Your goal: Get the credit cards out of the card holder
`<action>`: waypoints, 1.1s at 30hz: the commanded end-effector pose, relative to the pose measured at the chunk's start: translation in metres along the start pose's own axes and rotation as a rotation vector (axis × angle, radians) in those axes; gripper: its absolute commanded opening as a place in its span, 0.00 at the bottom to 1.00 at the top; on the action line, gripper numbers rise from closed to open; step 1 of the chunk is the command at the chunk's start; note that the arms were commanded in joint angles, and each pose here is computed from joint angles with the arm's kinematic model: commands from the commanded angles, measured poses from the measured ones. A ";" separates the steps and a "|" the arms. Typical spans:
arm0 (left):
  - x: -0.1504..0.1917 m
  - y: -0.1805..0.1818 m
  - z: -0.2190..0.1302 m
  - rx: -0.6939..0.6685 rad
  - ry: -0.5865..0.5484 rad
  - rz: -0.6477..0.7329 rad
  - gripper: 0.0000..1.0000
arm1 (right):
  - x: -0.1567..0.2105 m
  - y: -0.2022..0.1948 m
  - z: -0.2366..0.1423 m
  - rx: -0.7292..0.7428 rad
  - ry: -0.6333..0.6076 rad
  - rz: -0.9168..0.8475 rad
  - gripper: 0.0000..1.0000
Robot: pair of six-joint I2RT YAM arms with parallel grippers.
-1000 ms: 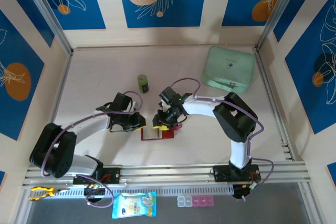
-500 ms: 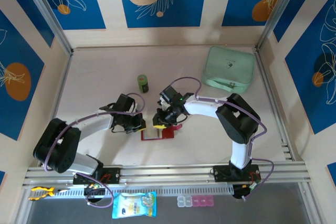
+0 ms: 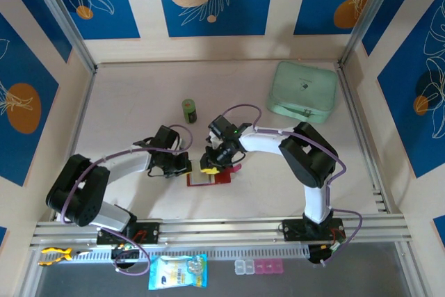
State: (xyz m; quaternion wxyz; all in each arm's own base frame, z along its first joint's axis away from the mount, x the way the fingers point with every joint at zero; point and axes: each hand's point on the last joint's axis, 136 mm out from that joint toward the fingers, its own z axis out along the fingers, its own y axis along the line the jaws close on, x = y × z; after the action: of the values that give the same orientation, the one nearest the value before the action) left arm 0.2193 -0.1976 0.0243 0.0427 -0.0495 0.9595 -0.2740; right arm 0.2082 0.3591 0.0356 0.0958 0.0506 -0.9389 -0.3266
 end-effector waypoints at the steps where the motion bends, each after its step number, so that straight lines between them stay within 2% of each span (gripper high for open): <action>1: 0.010 0.012 0.005 -0.044 0.031 0.001 0.06 | 0.002 -0.008 -0.001 0.027 0.028 0.018 0.27; 11: 0.009 0.011 0.004 -0.044 0.032 0.001 0.06 | 0.002 -0.014 -0.007 0.030 0.023 0.017 0.27; 18: 0.001 -0.006 -0.010 0.000 -0.006 0.005 0.07 | 0.003 -0.014 -0.005 0.024 0.030 0.016 0.27; 26: -0.004 -0.036 -0.012 0.172 -0.029 -0.031 0.19 | 0.004 -0.015 -0.005 0.022 0.029 0.015 0.27; 33: 0.005 -0.029 0.000 0.140 0.012 -0.048 0.22 | 0.004 -0.014 -0.005 0.018 0.028 0.013 0.27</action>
State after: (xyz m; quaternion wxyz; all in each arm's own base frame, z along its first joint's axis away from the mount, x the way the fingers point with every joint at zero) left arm 0.2235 -0.2192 0.0445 0.0507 -0.0661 0.9373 -0.3385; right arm 0.2110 0.3478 0.0312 0.1008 0.0458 -0.9427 -0.3147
